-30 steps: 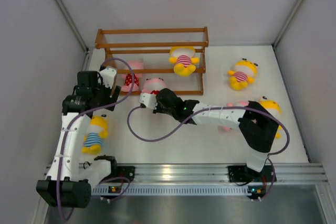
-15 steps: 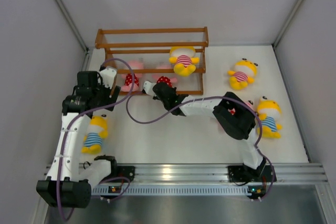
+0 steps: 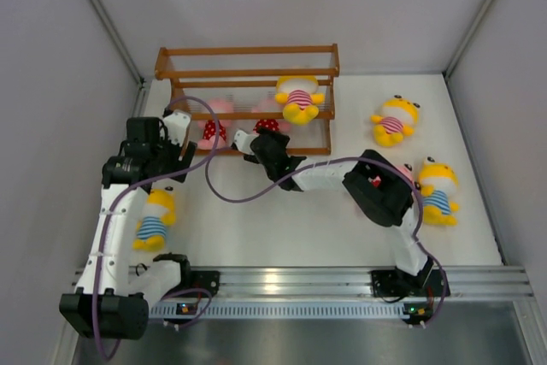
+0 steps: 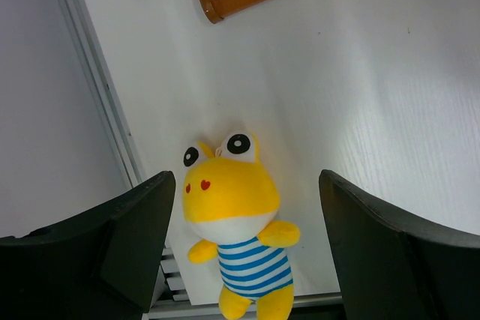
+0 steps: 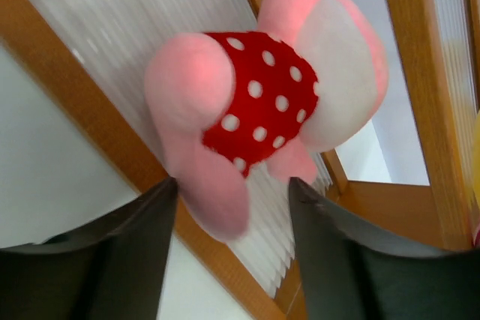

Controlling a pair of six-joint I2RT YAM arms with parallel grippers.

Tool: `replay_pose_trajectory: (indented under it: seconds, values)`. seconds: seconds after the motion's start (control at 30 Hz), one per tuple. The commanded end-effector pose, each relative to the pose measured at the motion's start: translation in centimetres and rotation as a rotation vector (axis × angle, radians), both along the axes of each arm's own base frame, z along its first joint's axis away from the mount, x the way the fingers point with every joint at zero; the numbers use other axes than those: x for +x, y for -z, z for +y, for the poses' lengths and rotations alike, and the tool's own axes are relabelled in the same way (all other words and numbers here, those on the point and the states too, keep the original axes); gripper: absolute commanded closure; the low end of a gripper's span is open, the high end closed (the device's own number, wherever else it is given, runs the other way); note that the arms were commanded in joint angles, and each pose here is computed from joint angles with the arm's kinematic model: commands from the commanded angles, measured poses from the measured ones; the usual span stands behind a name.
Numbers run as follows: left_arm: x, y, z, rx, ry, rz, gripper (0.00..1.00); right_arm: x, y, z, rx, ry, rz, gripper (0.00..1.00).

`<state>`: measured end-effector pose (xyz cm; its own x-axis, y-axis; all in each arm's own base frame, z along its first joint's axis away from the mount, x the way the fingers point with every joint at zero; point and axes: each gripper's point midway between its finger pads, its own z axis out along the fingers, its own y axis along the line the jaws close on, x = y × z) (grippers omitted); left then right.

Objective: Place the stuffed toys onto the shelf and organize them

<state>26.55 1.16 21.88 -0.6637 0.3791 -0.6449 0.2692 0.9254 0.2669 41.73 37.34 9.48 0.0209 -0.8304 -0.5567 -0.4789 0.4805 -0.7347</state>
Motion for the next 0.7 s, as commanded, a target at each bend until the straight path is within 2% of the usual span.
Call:
replay_pose_trajectory:
  seconds: [0.0,0.1,0.17,0.23,0.3,0.33,0.4,0.43,0.5,0.67]
  values:
    - [-0.4,0.0,0.0,-0.002,0.009,-0.007,0.16,-1.1,-5.6,-0.1,0.123,-0.022,-0.073,0.36]
    - [-0.5,-0.1,-0.1,-0.005,0.01,-0.01,0.16,-3.8,-8.4,-0.5,0.142,-0.044,-0.081,0.26]
    - [-0.5,-0.1,0.0,-0.003,0.01,-0.013,0.16,-6.3,-9.0,-0.7,0.153,-0.053,-0.034,0.21]
    - [-0.6,-0.2,-0.1,-0.006,0.011,-0.016,0.16,-8.9,-11.3,-1.0,0.256,-0.055,0.022,0.2]
    - [-0.7,-0.2,-0.1,-0.009,0.013,-0.019,0.16,-11.3,-11.0,-3.2,0.247,-0.031,0.133,0.2]
    - [-0.7,-0.1,-0.1,-0.009,0.013,-0.016,0.16,-12.2,-10.7,-3.9,0.317,0.028,0.19,0.2]
    - [-0.8,-0.1,-0.1,-0.009,0.013,-0.016,0.16,-14.1,-9.5,-7.3,0.308,0.141,0.269,0.21]
    - [-0.8,-0.1,-0.1,-0.01,0.012,-0.017,0.16,-15.0,-8.8,-8.2,0.391,0.23,0.325,0.21]
    - [-0.9,-0.1,-0.7,-0.032,0.035,-0.017,0.16,-17.0,-7.0,-11.2,0.454,0.388,0.405,0.21]
    - [-1.1,-0.1,-0.9,-0.042,0.036,-0.023,0.16,-20.0,-3.7,-19.1,0.645,0.845,0.496,0.17]
